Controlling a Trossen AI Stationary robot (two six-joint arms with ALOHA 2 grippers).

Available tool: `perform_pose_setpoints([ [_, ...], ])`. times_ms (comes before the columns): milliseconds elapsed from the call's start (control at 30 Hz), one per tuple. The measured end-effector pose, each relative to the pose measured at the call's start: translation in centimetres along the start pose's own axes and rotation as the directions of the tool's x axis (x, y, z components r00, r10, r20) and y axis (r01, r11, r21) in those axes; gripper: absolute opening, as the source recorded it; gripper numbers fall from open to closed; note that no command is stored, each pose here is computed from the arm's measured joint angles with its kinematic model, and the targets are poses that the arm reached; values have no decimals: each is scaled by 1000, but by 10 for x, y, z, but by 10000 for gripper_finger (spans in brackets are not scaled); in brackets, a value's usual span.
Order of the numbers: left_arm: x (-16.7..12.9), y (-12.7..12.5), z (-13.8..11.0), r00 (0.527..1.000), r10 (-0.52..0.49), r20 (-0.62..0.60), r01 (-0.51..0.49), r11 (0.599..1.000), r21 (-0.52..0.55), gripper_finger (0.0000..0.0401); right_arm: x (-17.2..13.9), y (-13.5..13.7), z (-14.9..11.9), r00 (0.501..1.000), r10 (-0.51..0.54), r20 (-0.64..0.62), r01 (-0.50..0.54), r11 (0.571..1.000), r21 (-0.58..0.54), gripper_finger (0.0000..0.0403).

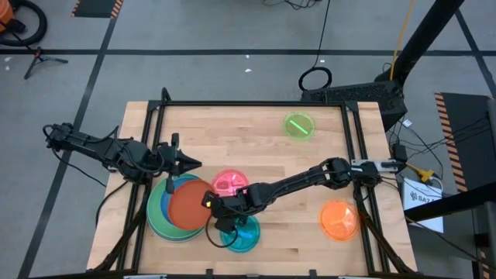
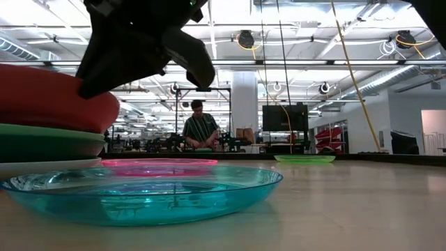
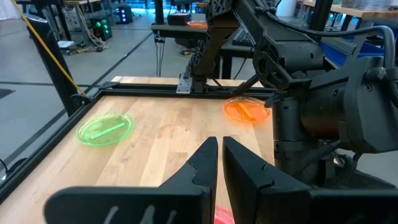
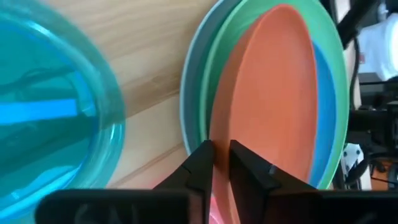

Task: Stack plastic plates
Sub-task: Stack the dark orange plate on top of the dark blue plate, then stack the pink plate on top of the dark orange plate

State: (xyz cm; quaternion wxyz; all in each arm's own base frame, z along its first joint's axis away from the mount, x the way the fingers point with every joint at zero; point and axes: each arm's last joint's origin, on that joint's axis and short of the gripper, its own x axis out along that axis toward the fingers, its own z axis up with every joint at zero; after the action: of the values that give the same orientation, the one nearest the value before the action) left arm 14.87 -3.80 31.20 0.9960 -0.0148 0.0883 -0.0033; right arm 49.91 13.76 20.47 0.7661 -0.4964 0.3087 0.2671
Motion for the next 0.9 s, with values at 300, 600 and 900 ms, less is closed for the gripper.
perform_pose_setpoints([
  [300,0,0,0,1000,0,0,0,1000,0,31,1,-9,-7,998,-52,-18,54,987,150,99],
  [600,0,0,0,1000,0,0,0,1000,0,31,1,-14,-15,997,-64,-40,72,962,263,142],
  [900,0,0,-1,1000,1,-6,-1,1000,1,30,-8,-7,-16,929,-151,-339,301,839,454,132],
])
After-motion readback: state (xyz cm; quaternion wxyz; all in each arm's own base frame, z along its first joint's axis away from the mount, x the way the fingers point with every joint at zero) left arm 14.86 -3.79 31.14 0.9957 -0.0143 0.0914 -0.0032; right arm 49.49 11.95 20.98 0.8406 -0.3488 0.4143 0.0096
